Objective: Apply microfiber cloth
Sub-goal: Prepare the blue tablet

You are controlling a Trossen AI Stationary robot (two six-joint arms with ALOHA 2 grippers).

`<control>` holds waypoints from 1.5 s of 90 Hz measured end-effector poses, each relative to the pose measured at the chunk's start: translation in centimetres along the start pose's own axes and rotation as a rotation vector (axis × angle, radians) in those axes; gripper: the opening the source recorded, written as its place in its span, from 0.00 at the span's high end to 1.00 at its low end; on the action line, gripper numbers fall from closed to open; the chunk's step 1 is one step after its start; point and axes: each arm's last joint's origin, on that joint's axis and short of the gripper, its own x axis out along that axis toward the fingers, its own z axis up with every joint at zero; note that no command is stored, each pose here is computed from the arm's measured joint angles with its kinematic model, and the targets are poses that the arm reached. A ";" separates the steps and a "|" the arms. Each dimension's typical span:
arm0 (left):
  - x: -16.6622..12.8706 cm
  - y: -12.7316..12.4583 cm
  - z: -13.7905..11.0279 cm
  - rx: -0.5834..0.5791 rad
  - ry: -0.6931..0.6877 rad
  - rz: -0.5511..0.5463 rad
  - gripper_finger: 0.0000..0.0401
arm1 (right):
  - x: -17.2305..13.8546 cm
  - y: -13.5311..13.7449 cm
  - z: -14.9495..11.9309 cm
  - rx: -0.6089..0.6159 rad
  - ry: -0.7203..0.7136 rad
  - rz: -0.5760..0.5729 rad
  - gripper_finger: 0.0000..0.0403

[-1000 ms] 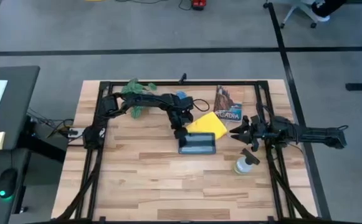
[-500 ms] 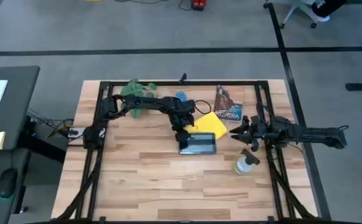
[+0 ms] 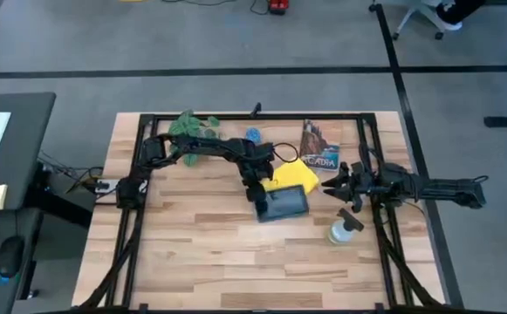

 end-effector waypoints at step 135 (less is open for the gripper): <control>-9.2 -9.1 -8.1 0.592 -0.017 0.291 1.00 | 0.0 0.0 0.1 0.008 -0.007 0.006 0.69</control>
